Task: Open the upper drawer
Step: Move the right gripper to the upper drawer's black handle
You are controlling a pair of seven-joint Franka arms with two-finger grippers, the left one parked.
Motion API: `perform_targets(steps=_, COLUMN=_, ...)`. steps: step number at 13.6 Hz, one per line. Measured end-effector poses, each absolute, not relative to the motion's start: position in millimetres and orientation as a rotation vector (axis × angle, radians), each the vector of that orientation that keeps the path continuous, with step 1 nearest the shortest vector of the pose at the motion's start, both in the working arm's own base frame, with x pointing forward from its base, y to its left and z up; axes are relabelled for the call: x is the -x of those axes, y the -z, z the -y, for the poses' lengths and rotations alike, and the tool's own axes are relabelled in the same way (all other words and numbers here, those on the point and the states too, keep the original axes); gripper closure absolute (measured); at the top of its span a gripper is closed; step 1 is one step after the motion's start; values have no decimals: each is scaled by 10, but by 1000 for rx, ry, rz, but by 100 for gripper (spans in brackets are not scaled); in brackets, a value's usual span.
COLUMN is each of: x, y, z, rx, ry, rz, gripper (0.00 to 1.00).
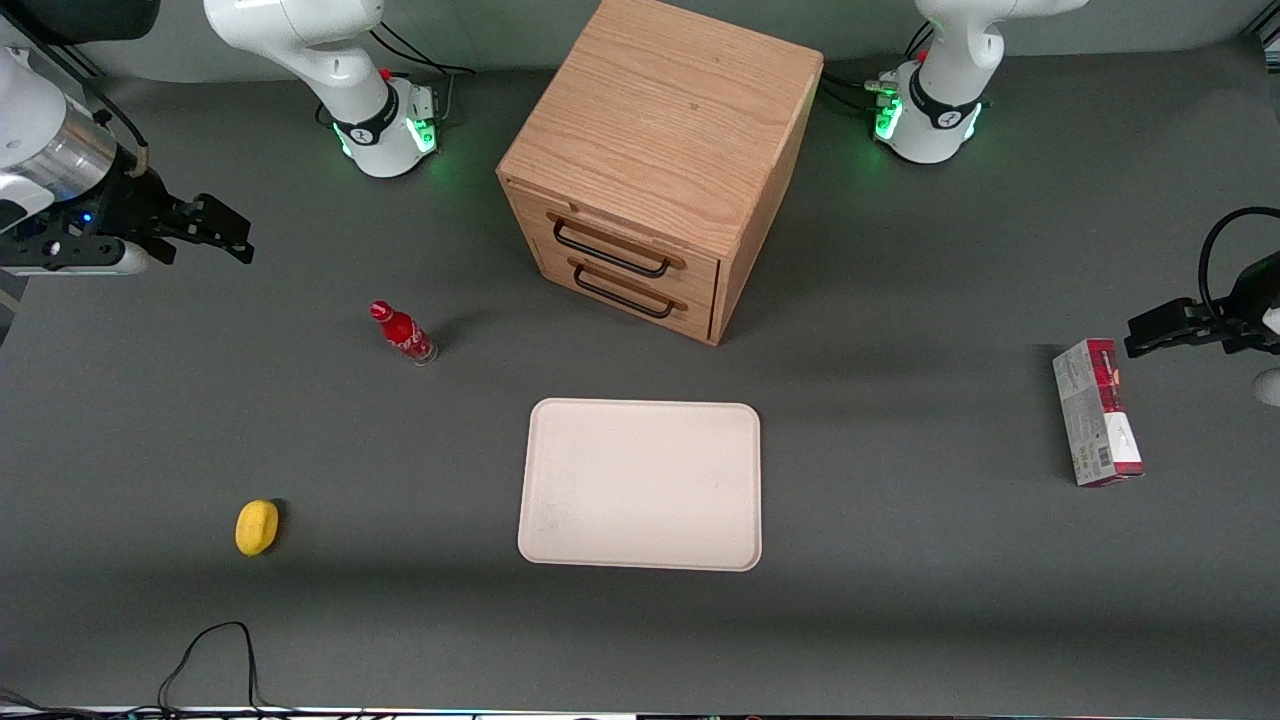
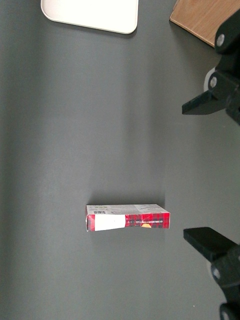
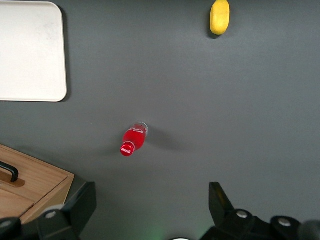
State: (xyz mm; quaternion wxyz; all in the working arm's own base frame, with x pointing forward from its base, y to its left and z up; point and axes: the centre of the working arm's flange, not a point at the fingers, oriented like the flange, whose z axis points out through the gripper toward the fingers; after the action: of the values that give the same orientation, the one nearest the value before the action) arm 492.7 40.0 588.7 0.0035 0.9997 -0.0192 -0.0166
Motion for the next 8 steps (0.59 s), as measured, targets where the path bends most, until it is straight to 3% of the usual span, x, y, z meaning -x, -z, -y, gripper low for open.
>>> perform_targets(steps=5, x=-5069, y=-5887, z=-535, rx=-3130, ry=45, rz=28, gripper=0)
perform_targets(steps=8, x=-5418, y=-5867, z=-1408, rx=-3128, ry=21, rz=-197, gripper=0)
